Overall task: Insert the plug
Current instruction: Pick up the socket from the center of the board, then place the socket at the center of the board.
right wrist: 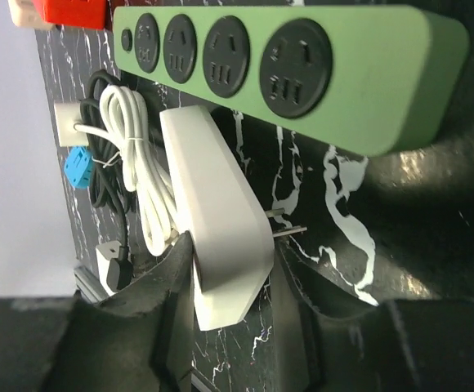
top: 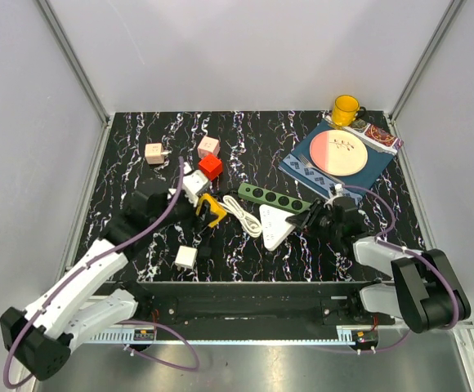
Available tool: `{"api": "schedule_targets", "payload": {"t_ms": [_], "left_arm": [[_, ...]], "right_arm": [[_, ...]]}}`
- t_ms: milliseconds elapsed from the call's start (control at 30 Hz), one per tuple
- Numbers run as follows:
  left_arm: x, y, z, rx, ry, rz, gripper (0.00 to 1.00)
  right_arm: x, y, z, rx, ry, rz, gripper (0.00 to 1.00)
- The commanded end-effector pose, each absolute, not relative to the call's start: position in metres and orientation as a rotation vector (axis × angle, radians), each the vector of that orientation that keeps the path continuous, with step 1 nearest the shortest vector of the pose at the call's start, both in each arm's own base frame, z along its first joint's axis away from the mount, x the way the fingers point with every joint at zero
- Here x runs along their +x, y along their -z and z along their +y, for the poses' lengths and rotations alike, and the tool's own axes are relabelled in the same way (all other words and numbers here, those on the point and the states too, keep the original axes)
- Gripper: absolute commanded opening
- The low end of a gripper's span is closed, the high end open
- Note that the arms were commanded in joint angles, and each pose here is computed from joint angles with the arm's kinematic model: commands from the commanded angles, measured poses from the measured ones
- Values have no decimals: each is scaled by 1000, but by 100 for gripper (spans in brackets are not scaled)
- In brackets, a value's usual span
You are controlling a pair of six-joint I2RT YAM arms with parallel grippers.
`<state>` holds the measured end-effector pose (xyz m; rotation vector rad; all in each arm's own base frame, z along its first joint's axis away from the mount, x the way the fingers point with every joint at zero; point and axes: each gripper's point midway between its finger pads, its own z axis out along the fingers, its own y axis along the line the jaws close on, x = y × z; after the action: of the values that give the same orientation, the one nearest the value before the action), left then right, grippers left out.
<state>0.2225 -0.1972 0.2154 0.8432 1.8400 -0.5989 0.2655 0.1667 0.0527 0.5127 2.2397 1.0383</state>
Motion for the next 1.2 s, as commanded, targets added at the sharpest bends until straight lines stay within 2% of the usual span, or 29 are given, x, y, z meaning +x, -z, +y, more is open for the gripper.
{"api": "schedule_targets", "payload": {"t_ms": [0, 33, 100, 233, 467, 700, 800, 933, 1167], "left_arm": [[225, -257, -235, 975, 646, 1649, 13], [227, -251, -240, 990, 645, 1667, 13], [226, -250, -248, 1001, 648, 1675, 13], [227, -244, -255, 982, 677, 1698, 12], [225, -233, -259, 937, 684, 1710, 11], [224, -213, -265, 887, 692, 1760, 11], [228, -203, -268, 868, 680, 1788, 10], [235, -194, -270, 855, 647, 1806, 8], [245, -176, -279, 868, 625, 1854, 6]], "right_arm": [[260, -52, 178, 257, -1061, 2334, 22], [258, -48, 180, 200, -1061, 2356, 21], [259, -57, 189, 121, -1125, 2360, 11], [262, -60, 208, -20, -1262, 2378, 1], [260, -74, 265, -308, -1466, 2399, 0], [246, -62, 252, -331, -1440, 2509, 2], [246, -56, 234, -252, -1435, 2550, 5], [250, -43, 220, -206, -1345, 2619, 15], [259, -36, 216, -206, -1272, 2646, 44]]}}
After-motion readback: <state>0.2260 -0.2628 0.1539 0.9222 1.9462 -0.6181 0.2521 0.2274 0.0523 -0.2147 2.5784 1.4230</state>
